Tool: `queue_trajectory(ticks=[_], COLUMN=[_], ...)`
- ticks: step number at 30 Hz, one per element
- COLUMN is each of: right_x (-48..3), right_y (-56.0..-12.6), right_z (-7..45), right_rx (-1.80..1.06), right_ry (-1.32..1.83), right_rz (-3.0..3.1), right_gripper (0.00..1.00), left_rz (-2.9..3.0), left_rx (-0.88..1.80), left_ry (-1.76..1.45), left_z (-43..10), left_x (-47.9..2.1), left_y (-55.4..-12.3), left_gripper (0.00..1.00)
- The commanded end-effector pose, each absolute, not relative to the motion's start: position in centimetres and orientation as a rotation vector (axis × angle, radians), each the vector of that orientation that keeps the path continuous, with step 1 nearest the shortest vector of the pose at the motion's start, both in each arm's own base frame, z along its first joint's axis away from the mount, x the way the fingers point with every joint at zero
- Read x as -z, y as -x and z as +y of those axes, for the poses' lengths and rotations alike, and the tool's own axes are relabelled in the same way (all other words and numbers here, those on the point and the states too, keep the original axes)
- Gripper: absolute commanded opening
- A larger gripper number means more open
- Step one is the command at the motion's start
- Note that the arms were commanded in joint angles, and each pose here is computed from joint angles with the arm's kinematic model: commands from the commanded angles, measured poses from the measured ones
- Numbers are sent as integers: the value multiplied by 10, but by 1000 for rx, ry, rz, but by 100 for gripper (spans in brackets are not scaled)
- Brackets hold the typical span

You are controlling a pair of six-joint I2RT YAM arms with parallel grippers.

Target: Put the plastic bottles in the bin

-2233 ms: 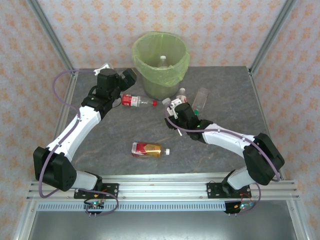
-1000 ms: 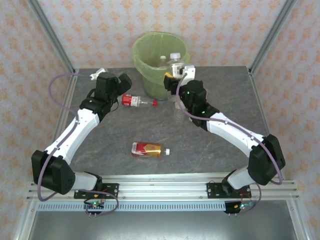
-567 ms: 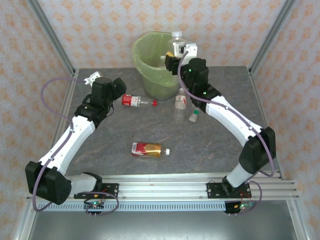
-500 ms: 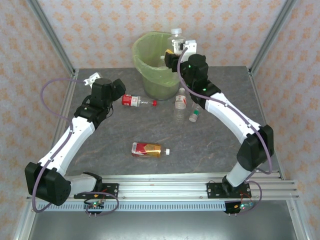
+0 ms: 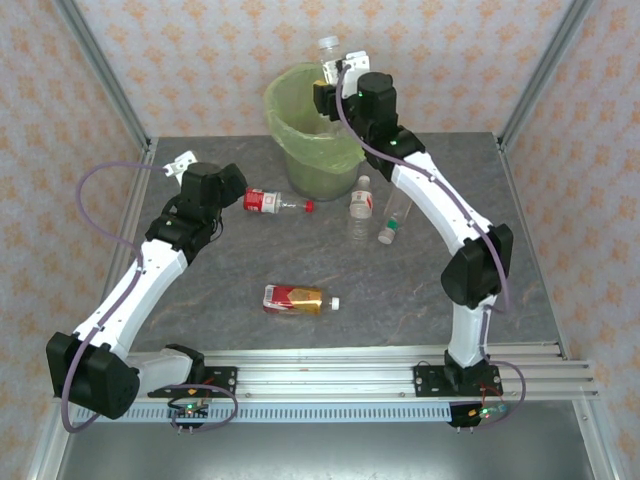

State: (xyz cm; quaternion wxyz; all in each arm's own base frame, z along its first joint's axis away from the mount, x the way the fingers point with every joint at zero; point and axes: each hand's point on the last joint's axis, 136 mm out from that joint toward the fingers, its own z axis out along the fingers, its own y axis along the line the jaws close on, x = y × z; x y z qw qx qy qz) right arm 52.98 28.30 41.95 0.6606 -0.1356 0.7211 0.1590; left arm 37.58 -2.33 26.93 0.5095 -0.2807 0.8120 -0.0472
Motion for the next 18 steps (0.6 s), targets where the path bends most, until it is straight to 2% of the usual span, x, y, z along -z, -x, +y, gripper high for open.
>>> queue_trajectory(ticks=[1, 13, 18], right_x=[-432, -407, -389], right_y=[-540, -586, -604], right_z=[284, 301, 293], right_rx=[-354, -309, -285], right_ry=[317, 393, 379], right_rz=[1612, 1629, 1616], right_gripper=[0, 0, 0], left_rz=[1937, 1949, 1960], left_rx=[55, 47, 35], left_ry=[689, 687, 687], left_z=[-12, -11, -12], left_x=[-271, -269, -264], left_y=[-370, -369, -374], left_gripper=[100, 100, 100])
